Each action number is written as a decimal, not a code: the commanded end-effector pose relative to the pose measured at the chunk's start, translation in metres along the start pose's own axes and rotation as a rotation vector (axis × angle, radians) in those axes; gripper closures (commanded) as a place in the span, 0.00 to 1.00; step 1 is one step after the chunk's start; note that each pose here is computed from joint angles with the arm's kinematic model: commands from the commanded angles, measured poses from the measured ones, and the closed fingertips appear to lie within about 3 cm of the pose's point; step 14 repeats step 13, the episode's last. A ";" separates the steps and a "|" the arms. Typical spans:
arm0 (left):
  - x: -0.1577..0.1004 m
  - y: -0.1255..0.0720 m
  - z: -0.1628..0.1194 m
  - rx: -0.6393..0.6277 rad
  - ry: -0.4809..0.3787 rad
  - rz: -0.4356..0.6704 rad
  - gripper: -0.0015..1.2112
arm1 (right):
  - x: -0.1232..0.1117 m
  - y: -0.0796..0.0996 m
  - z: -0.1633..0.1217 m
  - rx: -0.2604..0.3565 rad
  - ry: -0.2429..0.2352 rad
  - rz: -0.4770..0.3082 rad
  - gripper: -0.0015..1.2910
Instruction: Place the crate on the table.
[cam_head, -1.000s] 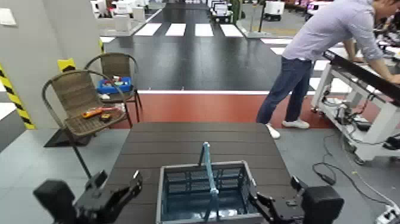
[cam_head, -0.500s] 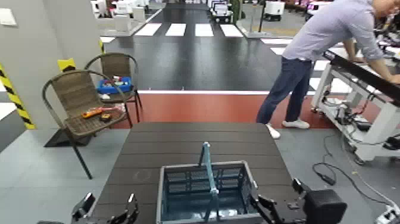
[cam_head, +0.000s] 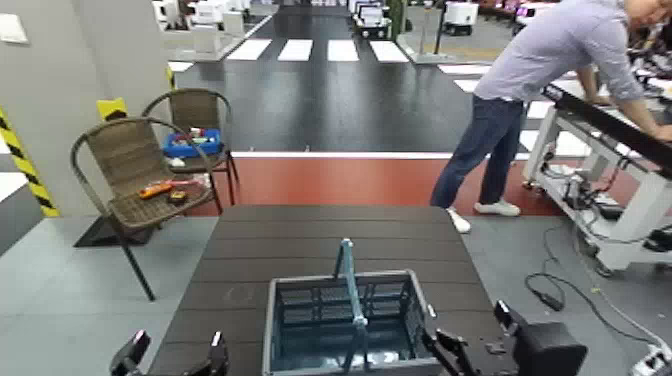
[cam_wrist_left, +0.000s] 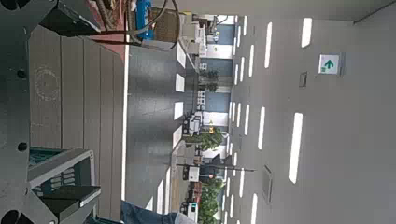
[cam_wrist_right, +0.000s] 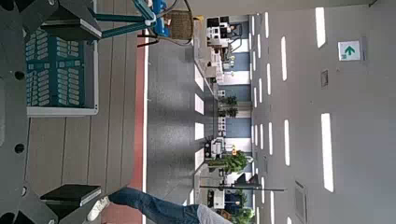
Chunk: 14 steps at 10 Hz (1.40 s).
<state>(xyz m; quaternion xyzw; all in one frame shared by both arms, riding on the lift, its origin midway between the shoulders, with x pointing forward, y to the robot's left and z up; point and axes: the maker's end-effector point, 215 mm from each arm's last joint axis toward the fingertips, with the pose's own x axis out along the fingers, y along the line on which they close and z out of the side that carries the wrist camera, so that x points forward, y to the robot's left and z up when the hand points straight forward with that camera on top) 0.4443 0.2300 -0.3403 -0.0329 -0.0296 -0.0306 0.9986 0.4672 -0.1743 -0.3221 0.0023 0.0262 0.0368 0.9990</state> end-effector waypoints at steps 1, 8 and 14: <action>0.001 -0.001 -0.001 0.003 0.000 -0.004 0.08 | 0.000 0.001 0.000 -0.001 -0.001 0.003 0.11; 0.006 -0.004 -0.001 0.008 0.002 -0.016 0.08 | 0.001 0.001 -0.001 -0.001 -0.001 0.004 0.11; 0.007 -0.004 -0.001 0.010 0.003 -0.019 0.08 | 0.001 0.001 0.000 0.002 -0.003 0.003 0.11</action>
